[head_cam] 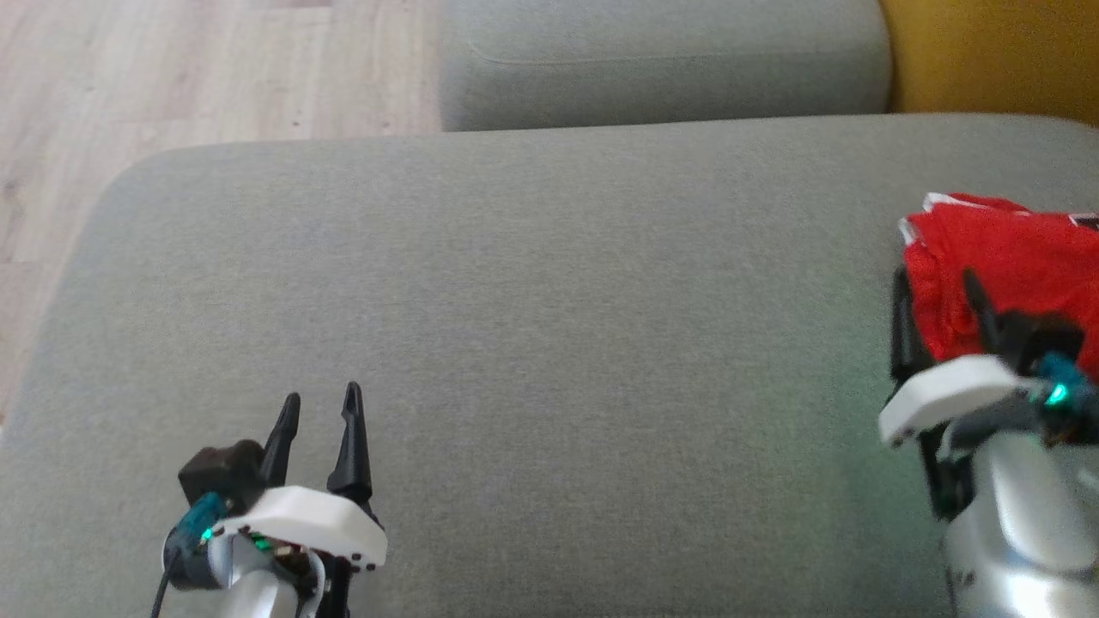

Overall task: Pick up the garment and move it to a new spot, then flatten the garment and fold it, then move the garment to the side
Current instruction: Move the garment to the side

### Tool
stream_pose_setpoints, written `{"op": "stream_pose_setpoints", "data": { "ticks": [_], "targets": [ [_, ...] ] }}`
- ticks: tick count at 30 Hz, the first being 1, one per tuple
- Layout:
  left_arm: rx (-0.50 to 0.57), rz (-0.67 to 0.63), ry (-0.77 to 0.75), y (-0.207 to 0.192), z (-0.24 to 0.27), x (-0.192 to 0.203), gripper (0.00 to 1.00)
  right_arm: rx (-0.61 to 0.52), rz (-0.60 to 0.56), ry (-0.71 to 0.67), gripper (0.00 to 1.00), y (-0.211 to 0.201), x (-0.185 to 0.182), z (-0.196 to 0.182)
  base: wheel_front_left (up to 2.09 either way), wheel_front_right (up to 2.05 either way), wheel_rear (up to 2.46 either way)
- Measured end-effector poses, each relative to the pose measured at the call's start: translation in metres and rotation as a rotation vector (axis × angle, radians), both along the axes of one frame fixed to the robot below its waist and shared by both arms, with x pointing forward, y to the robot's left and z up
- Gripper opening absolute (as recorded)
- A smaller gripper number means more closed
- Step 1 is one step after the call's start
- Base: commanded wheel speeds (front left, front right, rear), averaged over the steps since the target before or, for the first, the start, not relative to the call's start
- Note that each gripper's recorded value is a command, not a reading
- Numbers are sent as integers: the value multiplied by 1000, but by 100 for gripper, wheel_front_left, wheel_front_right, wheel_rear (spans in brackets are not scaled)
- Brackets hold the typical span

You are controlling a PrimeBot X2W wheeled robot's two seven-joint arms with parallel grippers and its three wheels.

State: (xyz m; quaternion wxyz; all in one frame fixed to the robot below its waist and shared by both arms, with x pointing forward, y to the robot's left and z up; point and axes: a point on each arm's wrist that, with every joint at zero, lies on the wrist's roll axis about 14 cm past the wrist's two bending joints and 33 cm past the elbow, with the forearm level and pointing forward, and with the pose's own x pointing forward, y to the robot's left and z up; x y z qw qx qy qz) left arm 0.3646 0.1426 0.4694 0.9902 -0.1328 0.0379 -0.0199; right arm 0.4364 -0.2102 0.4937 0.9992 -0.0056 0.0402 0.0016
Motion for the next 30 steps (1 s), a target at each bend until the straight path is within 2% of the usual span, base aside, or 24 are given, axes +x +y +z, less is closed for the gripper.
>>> {"op": "stream_pose_setpoints", "data": {
  "ticks": [4,8,12,17,30],
  "targets": [
    [10,39,7,12,-3,-11,100,25,47,-6,100,28,-15,-7,0,0,0],
    [24,52,7,17,-4,-18,100,-34,88,-14,100,39,-30,-11,0,0,0],
    [30,50,7,17,-5,-23,100,27,141,1,100,60,-46,-21,0,0,0],
    [44,39,-2,14,-3,-24,100,75,133,10,100,60,-57,-26,0,0,0],
    [56,6,-29,2,4,-20,100,80,157,-10,100,67,-62,-19,0,0,0]
  ]
}}
